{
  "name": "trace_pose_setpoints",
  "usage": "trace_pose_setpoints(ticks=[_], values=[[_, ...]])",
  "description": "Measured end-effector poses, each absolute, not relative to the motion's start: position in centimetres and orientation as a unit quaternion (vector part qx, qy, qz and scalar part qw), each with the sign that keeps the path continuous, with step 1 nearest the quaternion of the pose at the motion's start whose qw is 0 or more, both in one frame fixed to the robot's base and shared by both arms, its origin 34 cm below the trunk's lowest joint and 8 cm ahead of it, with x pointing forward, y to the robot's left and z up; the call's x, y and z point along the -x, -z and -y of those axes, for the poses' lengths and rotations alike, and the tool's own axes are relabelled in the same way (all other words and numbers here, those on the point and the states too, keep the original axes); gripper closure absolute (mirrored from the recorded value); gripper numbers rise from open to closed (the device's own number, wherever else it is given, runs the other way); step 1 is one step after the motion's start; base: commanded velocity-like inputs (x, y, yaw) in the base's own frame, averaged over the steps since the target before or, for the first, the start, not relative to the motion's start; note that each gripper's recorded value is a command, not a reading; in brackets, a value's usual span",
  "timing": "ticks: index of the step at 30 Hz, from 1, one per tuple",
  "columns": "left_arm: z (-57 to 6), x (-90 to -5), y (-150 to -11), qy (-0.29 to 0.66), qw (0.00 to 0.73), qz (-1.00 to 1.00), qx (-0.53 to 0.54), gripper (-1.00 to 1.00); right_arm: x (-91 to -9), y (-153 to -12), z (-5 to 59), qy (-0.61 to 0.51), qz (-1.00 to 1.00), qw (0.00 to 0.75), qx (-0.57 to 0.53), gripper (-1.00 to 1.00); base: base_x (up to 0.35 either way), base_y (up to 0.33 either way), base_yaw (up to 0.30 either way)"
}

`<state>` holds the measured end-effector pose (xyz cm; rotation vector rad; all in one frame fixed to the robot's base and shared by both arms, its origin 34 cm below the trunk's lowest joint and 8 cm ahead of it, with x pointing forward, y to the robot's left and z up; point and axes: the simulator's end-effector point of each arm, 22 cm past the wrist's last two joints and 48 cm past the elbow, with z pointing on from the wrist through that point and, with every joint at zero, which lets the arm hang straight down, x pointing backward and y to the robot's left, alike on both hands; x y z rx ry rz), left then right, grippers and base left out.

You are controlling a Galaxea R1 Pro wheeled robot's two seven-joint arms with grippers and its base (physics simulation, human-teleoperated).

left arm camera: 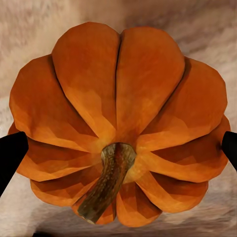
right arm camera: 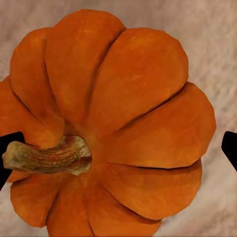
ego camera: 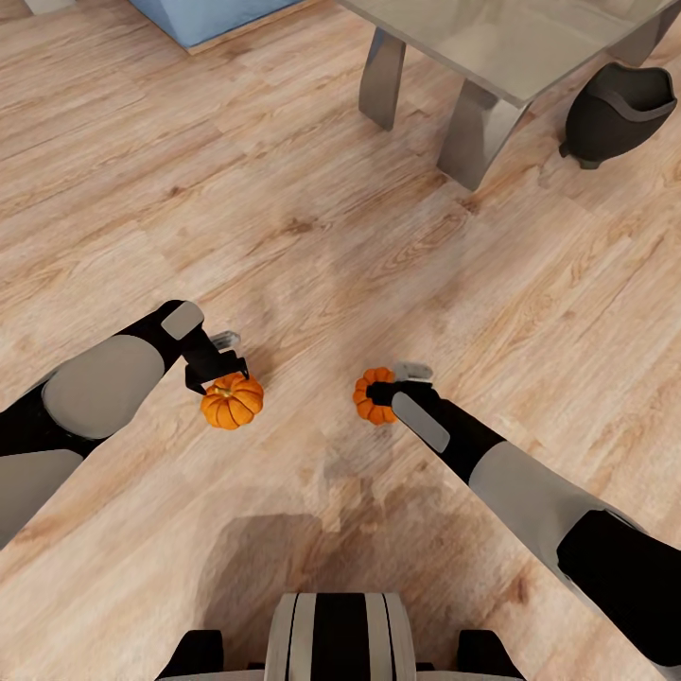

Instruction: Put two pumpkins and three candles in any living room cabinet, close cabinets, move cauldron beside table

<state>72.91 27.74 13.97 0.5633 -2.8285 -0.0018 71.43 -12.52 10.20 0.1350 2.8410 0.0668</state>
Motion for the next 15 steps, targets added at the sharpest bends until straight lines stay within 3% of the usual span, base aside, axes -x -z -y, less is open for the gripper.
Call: trace_pose_setpoints(ticks=[15], values=[[-27.71, -72.88, -13.97, 0.001, 0.129, 0.973, -0.193, 1.0, -71.48, -10.21, 12.42, -0.028, -0.987, 0.149, -0.048, 1.0, 0.0, 0.0, 0.0]])
